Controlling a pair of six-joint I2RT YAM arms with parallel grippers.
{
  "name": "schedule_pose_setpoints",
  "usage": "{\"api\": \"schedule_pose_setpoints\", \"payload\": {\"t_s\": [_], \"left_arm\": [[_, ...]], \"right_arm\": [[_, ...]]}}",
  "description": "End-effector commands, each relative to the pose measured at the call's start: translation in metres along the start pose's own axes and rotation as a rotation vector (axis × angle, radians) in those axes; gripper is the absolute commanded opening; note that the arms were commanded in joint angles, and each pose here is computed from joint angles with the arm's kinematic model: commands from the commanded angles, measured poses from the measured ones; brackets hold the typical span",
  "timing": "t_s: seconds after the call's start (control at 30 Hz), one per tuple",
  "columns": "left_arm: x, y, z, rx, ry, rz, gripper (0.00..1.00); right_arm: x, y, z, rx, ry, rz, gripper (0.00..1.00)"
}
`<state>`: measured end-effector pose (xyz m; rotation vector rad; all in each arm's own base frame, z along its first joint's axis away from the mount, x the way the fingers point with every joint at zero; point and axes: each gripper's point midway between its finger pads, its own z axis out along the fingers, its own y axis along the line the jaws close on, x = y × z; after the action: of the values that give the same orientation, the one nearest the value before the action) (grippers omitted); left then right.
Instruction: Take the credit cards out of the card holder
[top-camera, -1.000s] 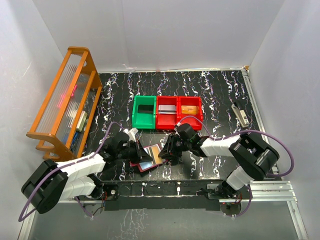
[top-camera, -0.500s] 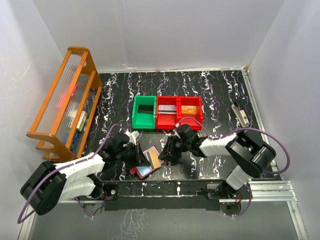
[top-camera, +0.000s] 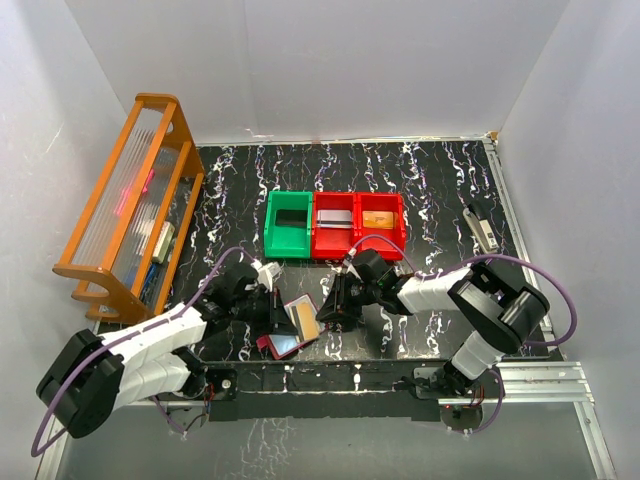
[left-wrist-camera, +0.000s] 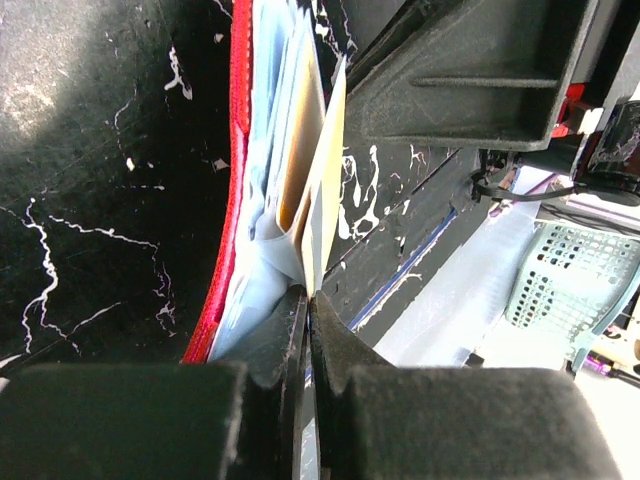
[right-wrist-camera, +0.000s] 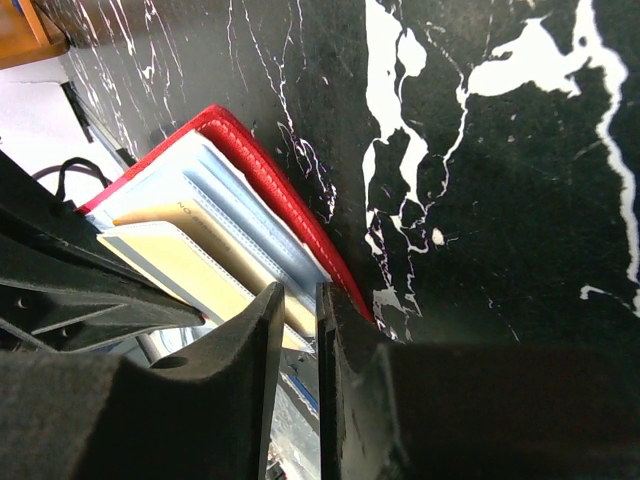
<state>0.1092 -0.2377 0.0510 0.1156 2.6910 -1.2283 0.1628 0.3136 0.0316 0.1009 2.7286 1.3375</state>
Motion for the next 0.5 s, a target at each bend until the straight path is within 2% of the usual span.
{"api": "schedule_pose_setpoints", "payload": {"t_s": [0.0,0.13,0.33,0.47], "left_arm": [[0.007,-0.009,-0.008,0.035,0.049,0.021,0.00],[0.009,-0.004,-0.010,0.003,0.076,0.036,0.00],[0.001,-0.009,-0.007,0.012,0.065,0.051,0.00],[-0.004,-0.015,-0.004,0.032,0.072,0.069,0.00]], "right_arm": [[-0.001,0.007,-0.001,-0.027,-0.011,-0.049,0.18],[-0.001,0.013,-0.005,-0.053,-0.022,-0.064,0.19],[-0.006,0.039,-0.022,-0.148,-0.081,-0.162,0.27],[0.000,0.054,-0.027,-0.222,-0.051,-0.240,0.28]]}}
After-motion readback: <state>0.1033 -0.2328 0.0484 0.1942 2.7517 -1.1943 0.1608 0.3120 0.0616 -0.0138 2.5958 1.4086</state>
